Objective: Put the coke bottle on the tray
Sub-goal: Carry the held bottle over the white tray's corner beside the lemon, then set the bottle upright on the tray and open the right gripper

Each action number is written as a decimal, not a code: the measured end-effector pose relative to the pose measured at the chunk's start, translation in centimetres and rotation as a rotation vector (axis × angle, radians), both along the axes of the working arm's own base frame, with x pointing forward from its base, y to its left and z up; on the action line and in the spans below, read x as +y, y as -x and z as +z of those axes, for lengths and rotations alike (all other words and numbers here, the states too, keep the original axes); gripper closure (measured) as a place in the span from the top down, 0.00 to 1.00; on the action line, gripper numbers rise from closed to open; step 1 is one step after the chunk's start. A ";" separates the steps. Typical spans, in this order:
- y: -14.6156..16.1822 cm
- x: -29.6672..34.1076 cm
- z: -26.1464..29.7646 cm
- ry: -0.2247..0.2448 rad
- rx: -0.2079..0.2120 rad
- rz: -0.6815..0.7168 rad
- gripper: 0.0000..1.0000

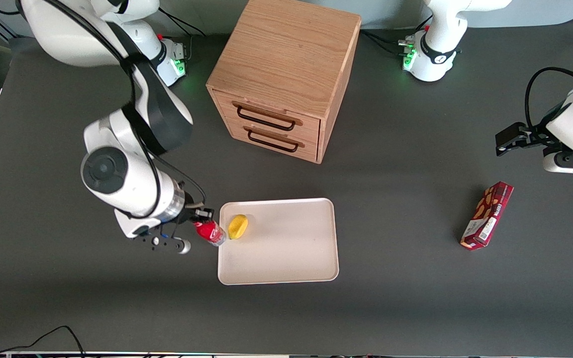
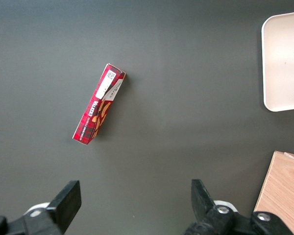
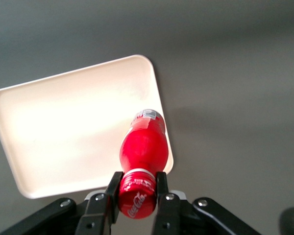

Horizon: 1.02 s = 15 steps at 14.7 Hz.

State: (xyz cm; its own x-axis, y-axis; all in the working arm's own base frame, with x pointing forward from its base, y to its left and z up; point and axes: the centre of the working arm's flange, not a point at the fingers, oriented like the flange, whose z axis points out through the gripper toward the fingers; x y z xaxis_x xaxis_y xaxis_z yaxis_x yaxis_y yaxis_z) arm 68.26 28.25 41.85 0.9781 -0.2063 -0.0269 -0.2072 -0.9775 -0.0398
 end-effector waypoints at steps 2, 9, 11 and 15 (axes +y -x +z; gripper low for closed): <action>-1.3 0.8 -2.1 0.022 -0.014 -0.003 0.32; -3.4 1.9 -5.9 0.001 -0.078 -0.007 0.32; -3.7 2.0 -6.8 -0.007 -0.091 -0.008 0.32; -4.1 2.2 -8.4 -0.015 -0.104 -0.009 0.32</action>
